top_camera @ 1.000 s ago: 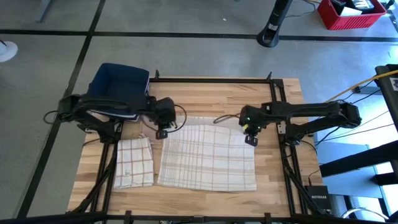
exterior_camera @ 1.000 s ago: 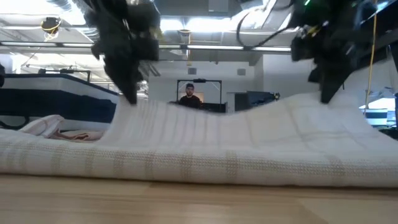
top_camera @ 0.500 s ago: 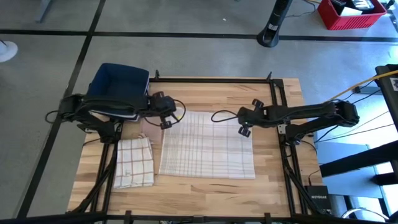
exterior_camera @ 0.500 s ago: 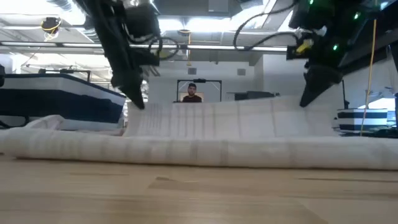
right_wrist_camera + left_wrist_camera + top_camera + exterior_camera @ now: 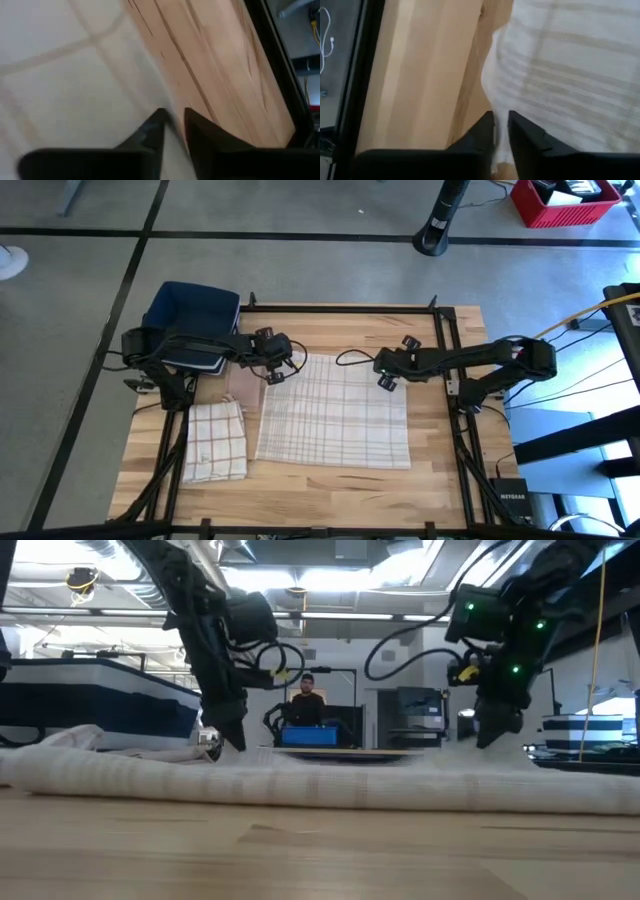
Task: Fold towel
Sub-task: Fold the right checkered white towel
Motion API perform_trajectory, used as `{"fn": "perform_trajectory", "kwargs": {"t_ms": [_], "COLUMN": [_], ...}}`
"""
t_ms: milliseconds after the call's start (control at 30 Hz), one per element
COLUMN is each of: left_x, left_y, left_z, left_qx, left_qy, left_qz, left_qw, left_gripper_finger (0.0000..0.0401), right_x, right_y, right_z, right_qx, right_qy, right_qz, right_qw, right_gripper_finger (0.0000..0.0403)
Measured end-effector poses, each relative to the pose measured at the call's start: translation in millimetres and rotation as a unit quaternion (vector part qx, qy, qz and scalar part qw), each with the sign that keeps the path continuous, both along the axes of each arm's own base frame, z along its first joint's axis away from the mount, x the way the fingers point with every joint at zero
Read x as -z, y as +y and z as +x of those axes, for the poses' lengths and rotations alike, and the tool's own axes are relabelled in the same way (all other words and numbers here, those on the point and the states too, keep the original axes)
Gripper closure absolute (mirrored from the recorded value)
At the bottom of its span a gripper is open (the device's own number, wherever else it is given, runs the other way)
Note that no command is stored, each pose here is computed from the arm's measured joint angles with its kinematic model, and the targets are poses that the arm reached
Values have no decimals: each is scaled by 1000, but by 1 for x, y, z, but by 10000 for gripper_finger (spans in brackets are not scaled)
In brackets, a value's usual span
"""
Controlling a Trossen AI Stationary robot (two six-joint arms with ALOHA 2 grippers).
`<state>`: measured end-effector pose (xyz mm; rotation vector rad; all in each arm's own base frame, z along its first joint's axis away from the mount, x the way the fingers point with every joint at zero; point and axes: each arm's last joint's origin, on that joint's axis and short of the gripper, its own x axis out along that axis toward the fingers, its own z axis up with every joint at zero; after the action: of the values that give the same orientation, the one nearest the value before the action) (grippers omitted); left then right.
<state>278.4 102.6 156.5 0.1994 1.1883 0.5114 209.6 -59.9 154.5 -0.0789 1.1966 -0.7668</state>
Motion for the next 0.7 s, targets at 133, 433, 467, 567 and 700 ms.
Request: {"fn": "perform_trajectory", "kwargs": {"t_ms": [133, 433, 467, 567, 700], "left_x": [-3, -53, -55, -53, -33], "left_y": [2, -34, -42, -68, -102], "left_z": [-1, -4, -3, 1, 2], "left_qx": [-10, 0, 17, 49, 72], "left_qy": [4, -81, -90, -91, -47], "left_qz": [1, -116, -147, -206, -231], "left_qw": [1000, 990, 985, 973, 969], "left_gripper_finger": [301, 249, 249, 248, 248], "right_x": [-2, -43, -43, -35, -19], "right_y": [-3, 13, 18, 33, 54], "right_z": [1, 14, 17, 23, 26], "right_qx": [-7, -34, -45, -64, -87], "right_qy": [38, -2, -20, -61, -89], "right_qz": [4, 185, 215, 277, 314], "right_qw": [999, 982, 975, 957, 941], "right_gripper_finger": [264, 209, 209, 210, 208]}}
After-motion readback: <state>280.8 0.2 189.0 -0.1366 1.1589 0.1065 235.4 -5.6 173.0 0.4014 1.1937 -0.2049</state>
